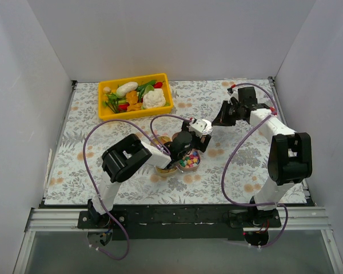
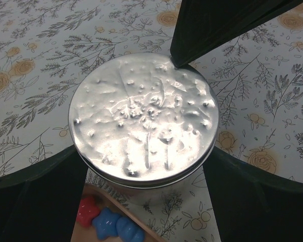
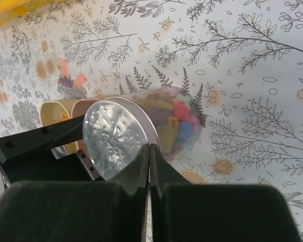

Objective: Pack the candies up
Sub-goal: Screw the bottle lid onto the packing bottle.

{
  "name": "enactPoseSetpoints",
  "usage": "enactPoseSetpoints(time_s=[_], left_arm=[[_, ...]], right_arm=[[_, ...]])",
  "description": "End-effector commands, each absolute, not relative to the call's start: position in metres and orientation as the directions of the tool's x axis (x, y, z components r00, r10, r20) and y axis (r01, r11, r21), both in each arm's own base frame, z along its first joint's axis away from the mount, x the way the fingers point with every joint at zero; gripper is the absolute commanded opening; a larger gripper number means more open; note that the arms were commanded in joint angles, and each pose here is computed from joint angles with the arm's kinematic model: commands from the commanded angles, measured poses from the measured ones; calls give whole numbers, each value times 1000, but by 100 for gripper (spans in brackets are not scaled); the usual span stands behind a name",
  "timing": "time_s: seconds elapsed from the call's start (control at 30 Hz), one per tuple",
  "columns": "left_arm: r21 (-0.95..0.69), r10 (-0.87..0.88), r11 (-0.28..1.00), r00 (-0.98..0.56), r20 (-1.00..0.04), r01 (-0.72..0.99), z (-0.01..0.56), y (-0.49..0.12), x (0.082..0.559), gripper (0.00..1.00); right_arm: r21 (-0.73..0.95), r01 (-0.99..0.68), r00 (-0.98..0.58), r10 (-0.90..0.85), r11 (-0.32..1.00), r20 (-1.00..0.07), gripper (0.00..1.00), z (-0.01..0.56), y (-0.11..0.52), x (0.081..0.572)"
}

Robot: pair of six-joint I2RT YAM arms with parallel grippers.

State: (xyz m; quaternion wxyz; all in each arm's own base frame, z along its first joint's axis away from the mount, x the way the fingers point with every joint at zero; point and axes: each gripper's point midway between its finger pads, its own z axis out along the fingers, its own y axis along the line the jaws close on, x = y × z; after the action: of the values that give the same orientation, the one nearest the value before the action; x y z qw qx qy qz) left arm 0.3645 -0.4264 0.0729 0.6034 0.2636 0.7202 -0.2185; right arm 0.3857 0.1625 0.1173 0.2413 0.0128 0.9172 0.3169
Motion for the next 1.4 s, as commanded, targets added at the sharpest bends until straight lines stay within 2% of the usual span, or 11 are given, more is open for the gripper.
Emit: enactPoseSetpoints(time_s=[0.0,0.43,0.67,0.73,0.77,0.87,0.93,1.23,1.37], left_arm=[[24,276,727,-261,-925,686,14,-420,337,85],[23,280,725,-265,-923,688,10,-422,337,85],[21,281,724,-266,-922,690,9,-422,336,85],[22,282,726,-269,-921,687,9,-421,335,85],[22,282,727,-269,-921,686,9,-420,335,85],[24,287,725,-270,-919,688,7,-419,333,85],[24,287,726,-271,-919,688,7,-418,332,85],[27,292,725,-271,-917,688,7,-418,331,85],[27,293,724,-272,-917,689,6,-419,331,85]], right_arm=[[620,-123,-923,140,775,-358,1,109,176,353],[636,-135,-944,97,760,-316,1,101,188,316],[578,-131,-922,114,806,-369,2,111,181,330],[542,-118,-907,132,832,-400,7,118,174,339],[523,-122,-889,141,844,-435,16,127,171,349],[516,-121,-880,149,848,-451,31,129,170,363],[518,-140,-874,141,844,-464,32,136,173,374],[547,-164,-892,113,821,-437,23,121,184,389],[560,-167,-907,96,811,-410,13,113,185,378]])
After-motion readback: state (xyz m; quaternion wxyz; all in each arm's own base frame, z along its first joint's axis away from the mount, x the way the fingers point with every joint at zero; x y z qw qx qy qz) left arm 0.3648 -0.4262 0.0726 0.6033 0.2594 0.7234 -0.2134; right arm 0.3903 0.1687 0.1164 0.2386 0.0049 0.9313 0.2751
